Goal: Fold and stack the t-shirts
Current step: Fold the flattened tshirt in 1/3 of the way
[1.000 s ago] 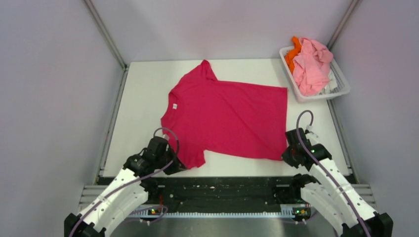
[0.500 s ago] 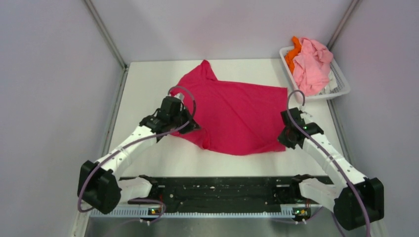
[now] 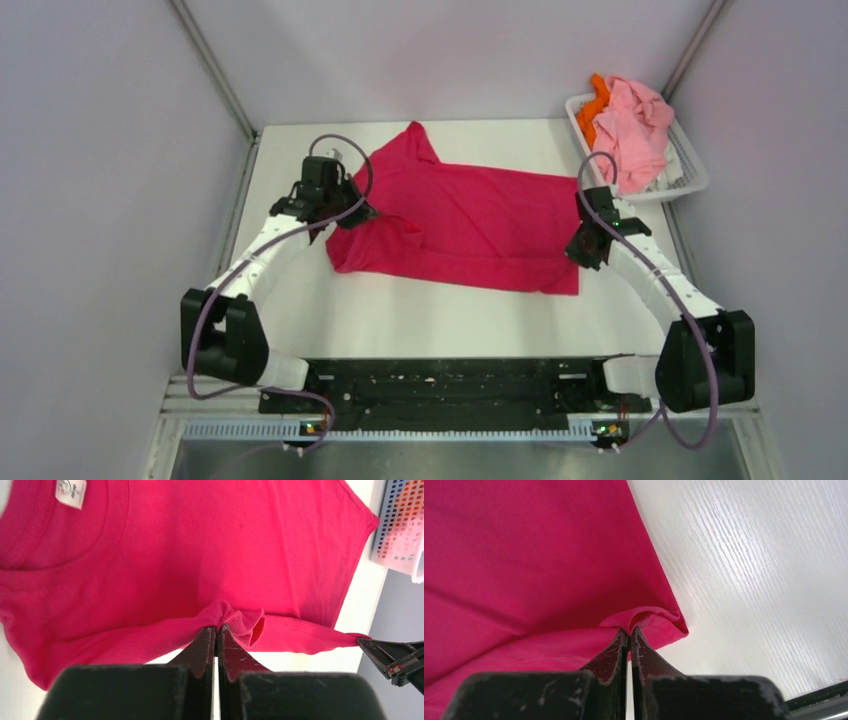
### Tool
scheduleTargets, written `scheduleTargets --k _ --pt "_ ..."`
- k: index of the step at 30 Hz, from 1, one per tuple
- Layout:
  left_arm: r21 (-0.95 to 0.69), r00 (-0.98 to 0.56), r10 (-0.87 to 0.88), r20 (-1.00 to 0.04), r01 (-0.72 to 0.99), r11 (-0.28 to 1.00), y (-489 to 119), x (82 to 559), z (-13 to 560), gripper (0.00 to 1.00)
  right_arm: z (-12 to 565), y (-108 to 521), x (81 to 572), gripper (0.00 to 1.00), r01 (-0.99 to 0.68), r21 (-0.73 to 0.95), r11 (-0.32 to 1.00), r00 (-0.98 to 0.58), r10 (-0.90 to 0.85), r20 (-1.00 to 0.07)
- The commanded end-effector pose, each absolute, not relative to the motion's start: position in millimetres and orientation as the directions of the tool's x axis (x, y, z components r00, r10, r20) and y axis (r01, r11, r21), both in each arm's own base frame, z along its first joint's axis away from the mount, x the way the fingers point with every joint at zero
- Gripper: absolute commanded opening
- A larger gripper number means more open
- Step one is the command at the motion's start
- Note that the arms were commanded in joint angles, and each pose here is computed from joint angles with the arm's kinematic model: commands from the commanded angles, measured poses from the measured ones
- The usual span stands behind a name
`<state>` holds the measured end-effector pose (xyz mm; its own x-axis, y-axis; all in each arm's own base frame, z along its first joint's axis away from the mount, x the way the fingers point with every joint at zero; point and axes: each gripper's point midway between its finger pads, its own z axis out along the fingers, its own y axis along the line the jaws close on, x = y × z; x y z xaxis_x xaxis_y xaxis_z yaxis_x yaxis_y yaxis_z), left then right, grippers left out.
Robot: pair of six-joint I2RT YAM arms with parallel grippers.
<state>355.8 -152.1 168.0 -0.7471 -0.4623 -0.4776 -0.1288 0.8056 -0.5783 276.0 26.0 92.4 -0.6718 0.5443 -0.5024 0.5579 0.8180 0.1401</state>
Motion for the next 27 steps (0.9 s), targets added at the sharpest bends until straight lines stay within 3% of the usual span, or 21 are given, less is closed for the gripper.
scheduleTargets --k 1,18,20,24,25,26,27 --pt "-0.598 -0.722 -0.422 -0.548 -0.015 0.802 -154.4 388.0 191.8 0.0 108.7 27.3 307.6 0.0 0.528 0.18 0.83 -0.65 0.531 -0.544" --pt "-0.545 -0.756 -0.36 -0.547 -0.006 0.839 -140.2 477.6 165.2 0.01 104.8 11.1 362.6 0.01 0.527 0.164 0.834 -0.614 0.507 -0.605" --pt "-0.523 -0.756 -0.356 -0.549 -0.021 0.852 -137.7 494.9 153.5 0.14 98.8 9.0 374.3 0.1 0.528 0.16 0.834 -0.612 0.504 -0.609" --pt "-0.464 -0.788 -0.336 -0.516 -0.073 0.883 -130.0 532.5 131.9 0.52 93.0 2.2 396.0 0.19 0.531 0.125 0.838 -0.617 0.483 -0.621" --pt "-0.45 -0.803 -0.33 -0.496 -0.087 0.889 -127.1 534.1 131.2 0.62 92.7 1.2 397.8 0.28 0.536 0.119 0.836 -0.618 0.485 -0.619" --pt "-0.433 -0.81 -0.327 -0.487 -0.101 0.896 -123.8 534.3 132.7 0.91 92.9 0.5 396.7 0.41 0.545 0.115 0.831 -0.616 0.489 -0.617" --pt "-0.414 -0.807 -0.328 -0.491 -0.115 0.903 -119.3 534.0 135.9 0.98 95.1 -1.3 394.1 0.55 0.556 0.113 0.824 -0.609 0.496 -0.618"
